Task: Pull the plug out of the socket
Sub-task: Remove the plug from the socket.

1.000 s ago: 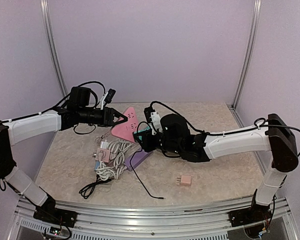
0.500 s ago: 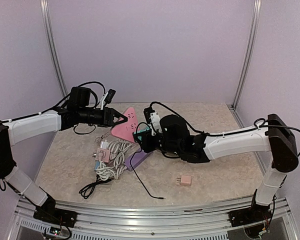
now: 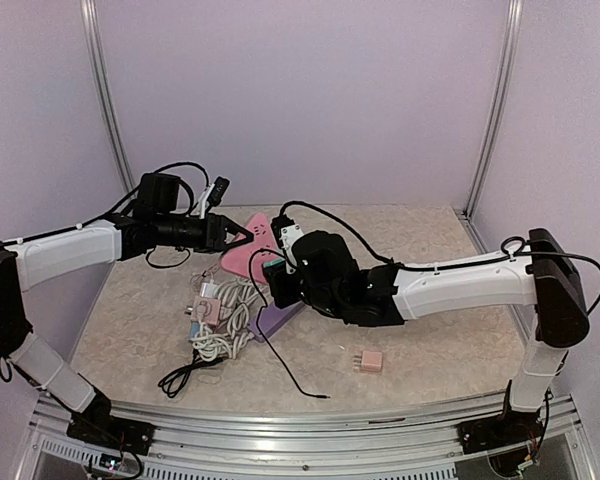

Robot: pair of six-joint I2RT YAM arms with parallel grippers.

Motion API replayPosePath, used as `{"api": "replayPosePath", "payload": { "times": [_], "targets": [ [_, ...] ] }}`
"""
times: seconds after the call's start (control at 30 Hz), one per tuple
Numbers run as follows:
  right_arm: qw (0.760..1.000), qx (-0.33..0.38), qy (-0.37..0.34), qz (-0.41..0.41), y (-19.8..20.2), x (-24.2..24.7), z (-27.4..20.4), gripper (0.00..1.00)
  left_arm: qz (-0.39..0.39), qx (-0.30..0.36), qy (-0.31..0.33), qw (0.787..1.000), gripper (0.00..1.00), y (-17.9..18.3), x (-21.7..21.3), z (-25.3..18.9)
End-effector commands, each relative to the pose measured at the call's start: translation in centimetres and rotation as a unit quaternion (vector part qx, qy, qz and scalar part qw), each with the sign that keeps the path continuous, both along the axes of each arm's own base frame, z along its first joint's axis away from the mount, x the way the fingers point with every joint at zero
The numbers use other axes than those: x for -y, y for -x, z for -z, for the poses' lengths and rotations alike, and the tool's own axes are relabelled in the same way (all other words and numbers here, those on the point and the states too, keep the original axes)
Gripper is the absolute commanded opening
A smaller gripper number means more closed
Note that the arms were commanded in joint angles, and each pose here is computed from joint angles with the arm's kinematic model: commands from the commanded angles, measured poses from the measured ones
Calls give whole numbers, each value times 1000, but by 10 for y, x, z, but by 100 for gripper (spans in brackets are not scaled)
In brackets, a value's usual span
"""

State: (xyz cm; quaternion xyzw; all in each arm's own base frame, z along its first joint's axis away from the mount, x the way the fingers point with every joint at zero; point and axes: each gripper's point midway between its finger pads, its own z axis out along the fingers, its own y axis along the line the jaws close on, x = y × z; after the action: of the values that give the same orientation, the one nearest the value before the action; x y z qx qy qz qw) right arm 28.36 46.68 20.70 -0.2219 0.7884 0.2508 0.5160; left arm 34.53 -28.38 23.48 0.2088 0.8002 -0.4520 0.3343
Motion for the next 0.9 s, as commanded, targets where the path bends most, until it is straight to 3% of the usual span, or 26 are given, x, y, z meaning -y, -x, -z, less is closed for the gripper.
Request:
{"api": "replayPosePath", "payload": {
  "times": [0.0, 0.2, 0.53, 0.87],
  "targets": [
    [1000, 30, 3, 3, 5, -11, -21, 0, -9, 23, -11, 1000, 0, -7, -3, -4],
    [999, 29, -17, 4, 7, -6, -31, 0, -10, 23, -12, 1000, 0, -8, -3, -3],
    [988, -47, -142, -34, -4, 13, -38, 0, -10, 25, -12, 1000, 0, -8, -3, -4],
    [987, -53, -145, -35, -7, 15, -35, 0, -10, 23, -12, 1000, 0, -8, -3, -3]
  ]
}}
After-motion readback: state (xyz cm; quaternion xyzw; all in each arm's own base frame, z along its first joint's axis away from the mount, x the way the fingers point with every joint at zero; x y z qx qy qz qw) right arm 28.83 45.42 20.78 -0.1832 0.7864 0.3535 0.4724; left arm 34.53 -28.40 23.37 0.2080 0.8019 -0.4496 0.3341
